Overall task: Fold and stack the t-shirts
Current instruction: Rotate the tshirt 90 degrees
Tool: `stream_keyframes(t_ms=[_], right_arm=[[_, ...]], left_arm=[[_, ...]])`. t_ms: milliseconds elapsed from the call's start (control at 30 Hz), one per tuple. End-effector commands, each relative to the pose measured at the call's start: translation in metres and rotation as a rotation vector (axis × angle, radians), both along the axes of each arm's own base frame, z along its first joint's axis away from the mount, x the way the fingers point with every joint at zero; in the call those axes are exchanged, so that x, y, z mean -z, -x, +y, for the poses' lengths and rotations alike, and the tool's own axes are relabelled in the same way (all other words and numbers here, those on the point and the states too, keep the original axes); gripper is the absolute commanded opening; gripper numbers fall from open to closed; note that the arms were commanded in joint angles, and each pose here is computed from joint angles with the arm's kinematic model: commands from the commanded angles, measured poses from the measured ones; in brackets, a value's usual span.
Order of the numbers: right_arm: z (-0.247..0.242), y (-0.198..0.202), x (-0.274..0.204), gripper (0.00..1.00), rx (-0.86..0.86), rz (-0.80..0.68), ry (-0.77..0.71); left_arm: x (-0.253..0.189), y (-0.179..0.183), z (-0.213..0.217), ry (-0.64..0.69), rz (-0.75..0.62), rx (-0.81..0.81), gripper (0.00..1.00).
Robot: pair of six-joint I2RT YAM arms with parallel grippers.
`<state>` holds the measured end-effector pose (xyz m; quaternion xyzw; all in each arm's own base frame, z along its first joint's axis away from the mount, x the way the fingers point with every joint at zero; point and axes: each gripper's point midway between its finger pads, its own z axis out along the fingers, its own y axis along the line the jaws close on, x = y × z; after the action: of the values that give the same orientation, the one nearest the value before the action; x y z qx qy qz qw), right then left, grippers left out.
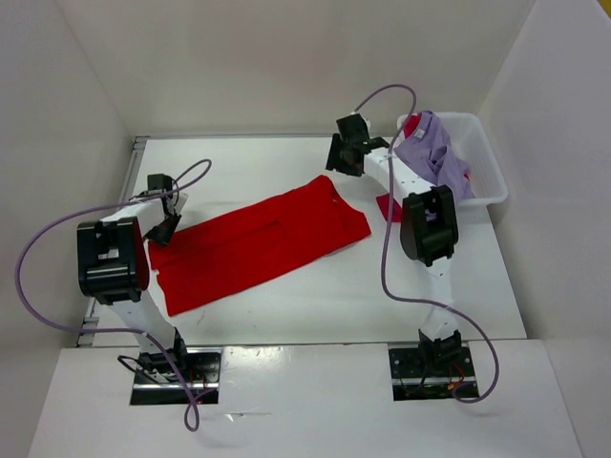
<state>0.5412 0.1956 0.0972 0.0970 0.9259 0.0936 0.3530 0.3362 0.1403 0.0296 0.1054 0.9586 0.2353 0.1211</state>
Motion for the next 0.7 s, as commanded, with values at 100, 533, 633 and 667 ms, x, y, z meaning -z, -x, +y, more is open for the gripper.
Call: stream_keyframes(t_ms=[100, 533, 633, 667], right_arm=[[-0.007, 0.071, -0.063, 0.62, -0.042, -0.075, 0.038], [-0.024, 0.171, 0.046, 0.62, 0.139, 0.192, -0.185], [-0.025, 0.160, 0.067, 0.62, 0.156, 0.228, -0.226], [-0.023, 0.159, 0.070, 0.62, 0.161, 0.243, -0.257]], left_arm=[[-0.031, 0.006, -0.004, 0.017, -0.045, 0.020, 0.65], [-0.018, -0.007, 0.002, -0.008, -0.052, 0.019, 0.75], [-0.008, -0.007, 0.003, -0.011, -0.022, 0.016, 0.75], [-0.005, -0.004, 0.003, -0.012, -0.010, 0.023, 0.75]])
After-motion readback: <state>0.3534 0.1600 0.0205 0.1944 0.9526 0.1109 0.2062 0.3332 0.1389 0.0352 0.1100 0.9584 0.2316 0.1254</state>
